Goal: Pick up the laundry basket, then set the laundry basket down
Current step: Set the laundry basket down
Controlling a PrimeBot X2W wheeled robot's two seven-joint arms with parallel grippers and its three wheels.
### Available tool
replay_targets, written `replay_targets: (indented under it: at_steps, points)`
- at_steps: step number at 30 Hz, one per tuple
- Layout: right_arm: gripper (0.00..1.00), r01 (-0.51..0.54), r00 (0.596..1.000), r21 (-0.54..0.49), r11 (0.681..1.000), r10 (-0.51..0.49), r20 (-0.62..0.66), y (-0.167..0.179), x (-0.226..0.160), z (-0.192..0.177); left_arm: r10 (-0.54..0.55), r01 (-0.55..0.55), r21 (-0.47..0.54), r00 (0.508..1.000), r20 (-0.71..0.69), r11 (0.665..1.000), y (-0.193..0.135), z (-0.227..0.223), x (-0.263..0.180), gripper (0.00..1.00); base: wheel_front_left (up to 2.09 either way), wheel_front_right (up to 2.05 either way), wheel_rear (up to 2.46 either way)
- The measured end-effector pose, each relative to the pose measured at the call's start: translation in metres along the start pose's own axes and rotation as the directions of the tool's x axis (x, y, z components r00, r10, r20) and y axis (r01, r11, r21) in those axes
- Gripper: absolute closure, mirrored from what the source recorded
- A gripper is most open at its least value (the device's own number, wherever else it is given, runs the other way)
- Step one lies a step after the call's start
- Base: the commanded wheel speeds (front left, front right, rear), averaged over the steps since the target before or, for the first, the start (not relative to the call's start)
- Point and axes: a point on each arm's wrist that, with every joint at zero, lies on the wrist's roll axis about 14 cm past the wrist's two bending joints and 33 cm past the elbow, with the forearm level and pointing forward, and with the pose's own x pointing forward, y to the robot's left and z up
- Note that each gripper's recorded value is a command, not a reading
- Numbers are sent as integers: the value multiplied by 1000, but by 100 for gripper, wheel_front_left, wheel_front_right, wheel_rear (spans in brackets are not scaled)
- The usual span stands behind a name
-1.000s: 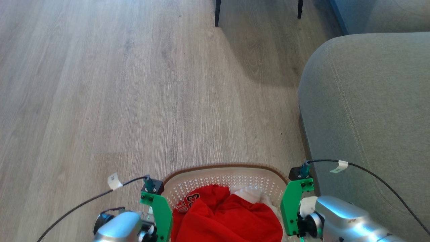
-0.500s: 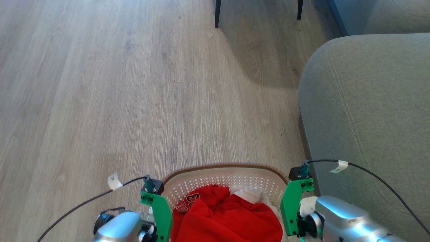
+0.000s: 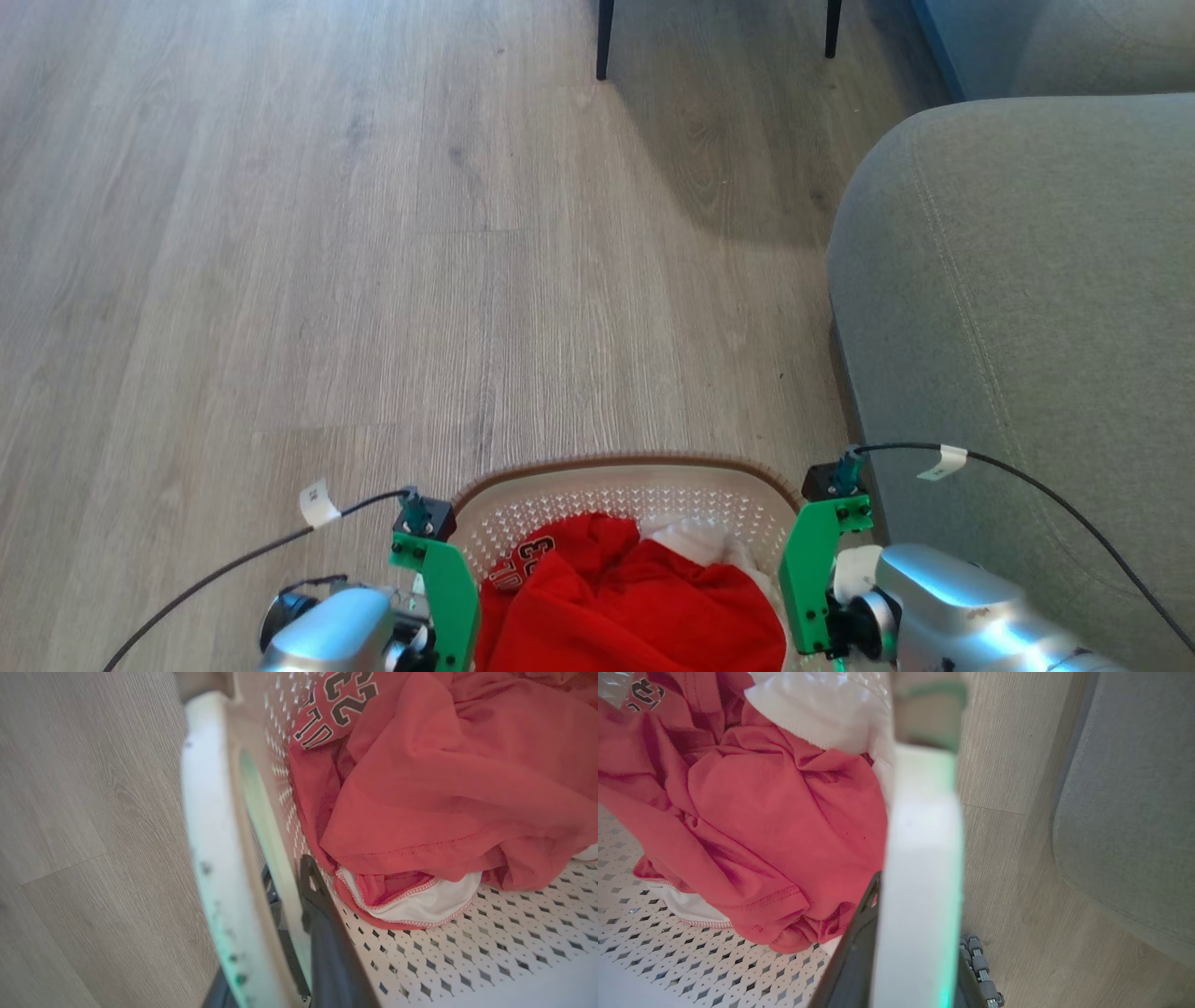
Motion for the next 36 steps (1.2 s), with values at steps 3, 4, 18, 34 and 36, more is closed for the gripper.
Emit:
replay_targets:
  at_steps: [3, 4, 18, 34, 36]
  points:
    - [100, 0, 1000, -1, 1000, 0, 0, 0, 0, 0, 0, 0, -1, 1000, 1, 1000, 0, 0, 0, 100, 0, 0, 0]
    - [100, 0, 1000, -1, 1000, 0, 0, 0, 0, 0, 0, 0, -1, 1000, 1, 1000, 0, 0, 0, 100, 0, 0, 0]
    - [100, -2, 1000, 2, 1000, 2, -1, 0, 0, 0, 0, 0, -1, 1000, -1, 1000, 0, 0, 0, 100, 0, 0, 0]
    - [100, -20, 999, 38, 999, 21, -32, -9, 17, -6, -21, 20, -19, 999, -40, 1000, 1, -2, 17, 100, 0, 0, 0]
    - [100, -23, 1000, 45, 999, 24, -17, -16, 23, 2, -22, 22, -17, 999, -30, 1000, 5, 8, 24, 100, 0, 0, 0]
